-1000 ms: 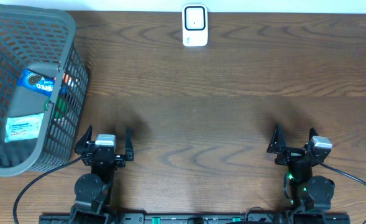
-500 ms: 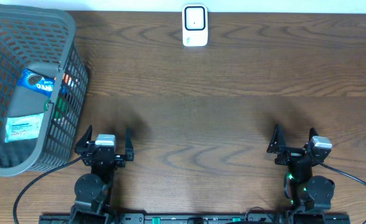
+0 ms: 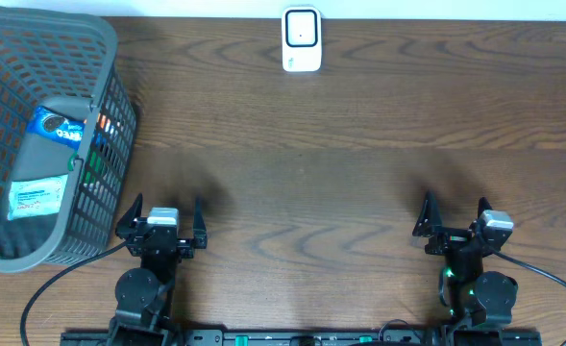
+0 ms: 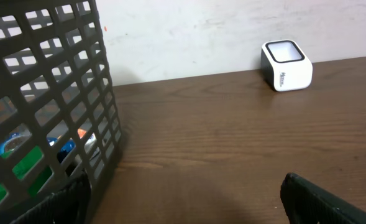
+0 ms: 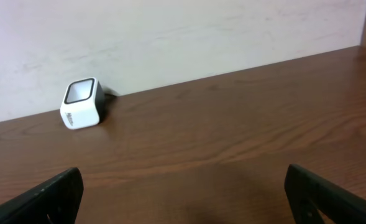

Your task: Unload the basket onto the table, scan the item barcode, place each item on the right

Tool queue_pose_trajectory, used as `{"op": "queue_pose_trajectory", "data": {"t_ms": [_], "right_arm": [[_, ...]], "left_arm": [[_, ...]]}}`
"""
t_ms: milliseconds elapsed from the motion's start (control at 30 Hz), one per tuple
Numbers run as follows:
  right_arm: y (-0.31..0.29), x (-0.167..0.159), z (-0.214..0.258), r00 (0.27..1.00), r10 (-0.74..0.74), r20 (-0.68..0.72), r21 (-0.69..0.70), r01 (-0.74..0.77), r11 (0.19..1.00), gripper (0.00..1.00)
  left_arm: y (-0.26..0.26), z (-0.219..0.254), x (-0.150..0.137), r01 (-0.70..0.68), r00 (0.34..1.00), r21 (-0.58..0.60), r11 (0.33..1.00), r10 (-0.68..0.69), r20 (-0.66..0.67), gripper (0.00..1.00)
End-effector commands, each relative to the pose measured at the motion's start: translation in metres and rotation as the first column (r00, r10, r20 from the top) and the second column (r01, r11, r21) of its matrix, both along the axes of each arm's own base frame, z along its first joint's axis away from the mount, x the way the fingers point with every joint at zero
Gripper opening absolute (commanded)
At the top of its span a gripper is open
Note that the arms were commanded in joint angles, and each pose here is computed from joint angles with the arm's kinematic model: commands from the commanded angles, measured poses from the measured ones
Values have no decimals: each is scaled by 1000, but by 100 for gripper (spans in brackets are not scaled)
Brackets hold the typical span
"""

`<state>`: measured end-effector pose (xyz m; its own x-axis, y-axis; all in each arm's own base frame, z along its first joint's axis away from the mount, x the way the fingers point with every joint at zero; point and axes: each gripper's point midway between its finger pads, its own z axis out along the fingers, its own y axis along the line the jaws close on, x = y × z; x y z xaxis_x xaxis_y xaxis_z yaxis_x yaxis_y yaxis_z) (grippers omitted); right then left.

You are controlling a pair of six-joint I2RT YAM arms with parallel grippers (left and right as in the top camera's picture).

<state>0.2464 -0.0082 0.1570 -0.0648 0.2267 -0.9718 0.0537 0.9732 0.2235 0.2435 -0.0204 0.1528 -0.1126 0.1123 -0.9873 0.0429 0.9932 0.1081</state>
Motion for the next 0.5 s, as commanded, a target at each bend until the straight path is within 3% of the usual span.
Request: {"op": "queue_pose_trajectory", "data": {"t_ms": [0, 167, 267, 467], "right_arm": [[1, 0, 0, 1000, 0, 0, 10, 0, 1000, 99], [1, 0, 0, 1000, 0, 0, 11, 0, 1000, 99], [1, 0, 0, 1000, 0, 0, 11, 0, 1000, 99], [1, 0, 0, 1000, 0, 0, 10, 0, 1000, 99]], "left_arm": [[6, -19, 0, -30, 998, 24, 999, 31, -50, 98], [6, -19, 0, -30, 998, 24, 999, 31, -50, 98], [14, -17, 0, -62, 997, 137, 989, 68, -40, 98], [14, -17, 0, -60, 997, 141, 988, 66, -40, 98]]}}
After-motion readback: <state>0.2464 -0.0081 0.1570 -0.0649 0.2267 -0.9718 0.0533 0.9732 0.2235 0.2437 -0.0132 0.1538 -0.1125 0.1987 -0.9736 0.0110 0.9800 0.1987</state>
